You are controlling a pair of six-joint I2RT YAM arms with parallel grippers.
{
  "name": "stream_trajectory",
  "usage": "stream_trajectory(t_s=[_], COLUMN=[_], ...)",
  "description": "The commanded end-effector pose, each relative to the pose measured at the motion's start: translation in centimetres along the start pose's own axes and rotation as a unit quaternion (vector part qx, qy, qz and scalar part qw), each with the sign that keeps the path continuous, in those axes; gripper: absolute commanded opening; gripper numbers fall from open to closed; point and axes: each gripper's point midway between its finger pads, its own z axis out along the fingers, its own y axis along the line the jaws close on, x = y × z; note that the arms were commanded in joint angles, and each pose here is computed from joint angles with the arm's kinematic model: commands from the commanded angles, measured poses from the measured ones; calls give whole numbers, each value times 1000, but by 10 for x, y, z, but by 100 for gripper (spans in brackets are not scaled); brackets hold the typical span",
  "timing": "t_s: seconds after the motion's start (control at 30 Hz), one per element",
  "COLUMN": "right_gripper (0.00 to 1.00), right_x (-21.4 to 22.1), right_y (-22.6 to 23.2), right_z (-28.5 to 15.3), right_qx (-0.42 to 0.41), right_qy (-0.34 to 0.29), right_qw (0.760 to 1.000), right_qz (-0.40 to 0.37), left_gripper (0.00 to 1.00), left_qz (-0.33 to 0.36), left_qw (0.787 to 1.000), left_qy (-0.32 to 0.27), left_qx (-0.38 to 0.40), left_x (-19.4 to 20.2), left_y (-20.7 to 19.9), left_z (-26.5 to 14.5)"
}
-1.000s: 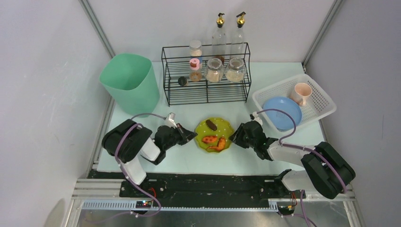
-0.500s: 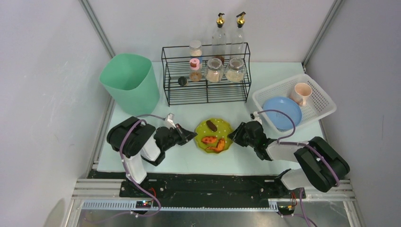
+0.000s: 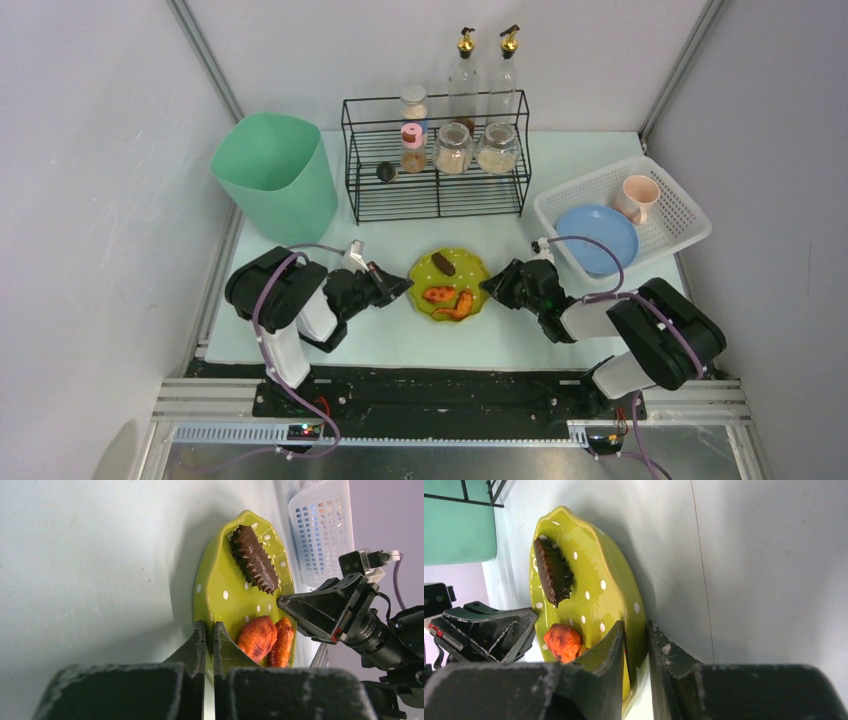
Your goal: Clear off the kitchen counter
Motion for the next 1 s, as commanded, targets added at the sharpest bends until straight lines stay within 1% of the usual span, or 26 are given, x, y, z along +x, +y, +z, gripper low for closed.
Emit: stream_trajectory(t_s=[0.0,0.1,0.23,0.37,0.43,0.47,0.5,0.53,0.57,0.73,0.87,0.97], right_gripper=[0,0,0,0,0,0,0,0,0,0,0,0], right_x=[29,25,20,18,17,17,16,15,15,10,2,-4], right_y=[16,22,29,30,31,30,30,30,30,31,34,38], right_z=[-14,-21,-27,-31,-32,-33,-33,-34,-35,-40,-46,-53], right_qx=[-40,-51,-60,-63,-67,-68,-70,-74,-76,-85,-94,-101], right_qy=[65,61,57,55,54,53,52,52,52,47,39,32], right_qw=[997,997,996,996,996,996,996,996,996,995,994,994], right_qz=[-9,-13,-14,-9,-4,1,5,8,13,23,29,31], left_gripper=[0,1,9,21,29,31,36,39,44,57,60,60], left_qz=[-37,-40,-37,-41,-42,-42,-43,-43,-42,-40,-38,-37], left_qw=[976,978,982,983,983,983,983,984,984,987,987,986], left_qy=[144,144,137,141,145,145,146,145,144,138,139,143], left_qx=[-156,-143,-123,-108,-104,-100,-99,-96,-92,-78,-71,-77], left_x=[78,77,70,70,71,70,71,70,69,65,64,65], left_y=[79,72,60,52,50,48,47,46,43,34,29,30], left_z=[-37,-35,-32,-31,-32,-32,-32,-33,-33,-36,-36,-37])
